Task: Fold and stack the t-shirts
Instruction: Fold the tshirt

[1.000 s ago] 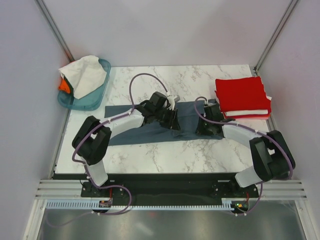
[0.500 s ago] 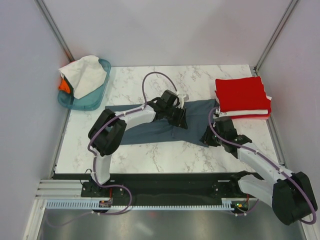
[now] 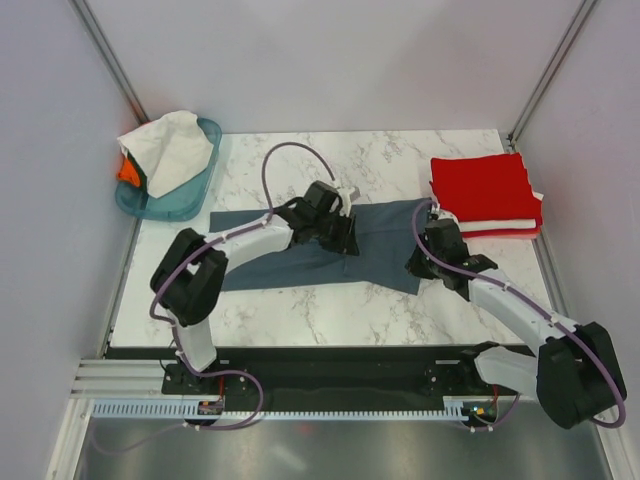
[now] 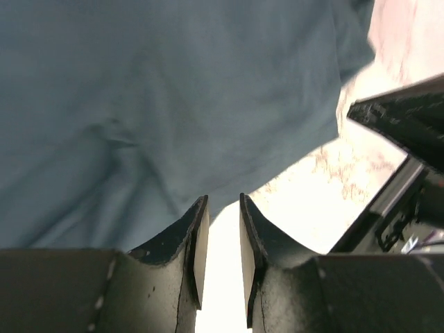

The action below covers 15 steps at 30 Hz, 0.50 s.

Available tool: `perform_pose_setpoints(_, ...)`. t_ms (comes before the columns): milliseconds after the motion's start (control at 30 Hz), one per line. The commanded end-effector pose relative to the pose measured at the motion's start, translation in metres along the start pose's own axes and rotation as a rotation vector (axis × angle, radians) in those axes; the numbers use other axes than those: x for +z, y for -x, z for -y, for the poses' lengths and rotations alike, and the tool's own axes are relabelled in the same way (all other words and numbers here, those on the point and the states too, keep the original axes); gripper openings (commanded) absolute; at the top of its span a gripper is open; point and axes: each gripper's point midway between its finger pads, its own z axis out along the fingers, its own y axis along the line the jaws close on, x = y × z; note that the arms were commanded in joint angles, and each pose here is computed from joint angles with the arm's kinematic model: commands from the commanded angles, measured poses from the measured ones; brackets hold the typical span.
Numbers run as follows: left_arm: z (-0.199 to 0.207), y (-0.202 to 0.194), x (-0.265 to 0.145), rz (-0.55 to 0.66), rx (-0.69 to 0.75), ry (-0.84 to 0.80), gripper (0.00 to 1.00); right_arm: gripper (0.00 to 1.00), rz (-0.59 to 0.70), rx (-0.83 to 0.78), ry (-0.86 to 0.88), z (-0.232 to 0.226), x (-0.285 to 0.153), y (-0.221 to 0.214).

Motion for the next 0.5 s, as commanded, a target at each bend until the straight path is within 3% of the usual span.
perform_pose_setpoints(0, -0.022, 0.05, -0.051, 0.173, -0.009, 0.082, 0.31, 0.0, 0.092, -0.005, 0.013, -0.016, 0.0, 0.035)
perform_pose_setpoints(167, -0.079, 0.059, -0.083, 0.236, -0.127, 0.198, 0.26, 0.0, 0.065, -0.014, -0.015, -0.017, 0.017, 0.038)
perform_pose_setpoints(300, -0.121, 0.054, -0.096, 0.271, -0.213, 0.333, 0.06, 0.0, 0.054, -0.018, -0.029, -0.021, 0.03, 0.045)
perform_pose_setpoints(467, -0.177, 0.053, -0.128, 0.321, -0.279, 0.522, 0.02, 0.0, 0.036, -0.027, -0.049, -0.022, 0.043, 0.046)
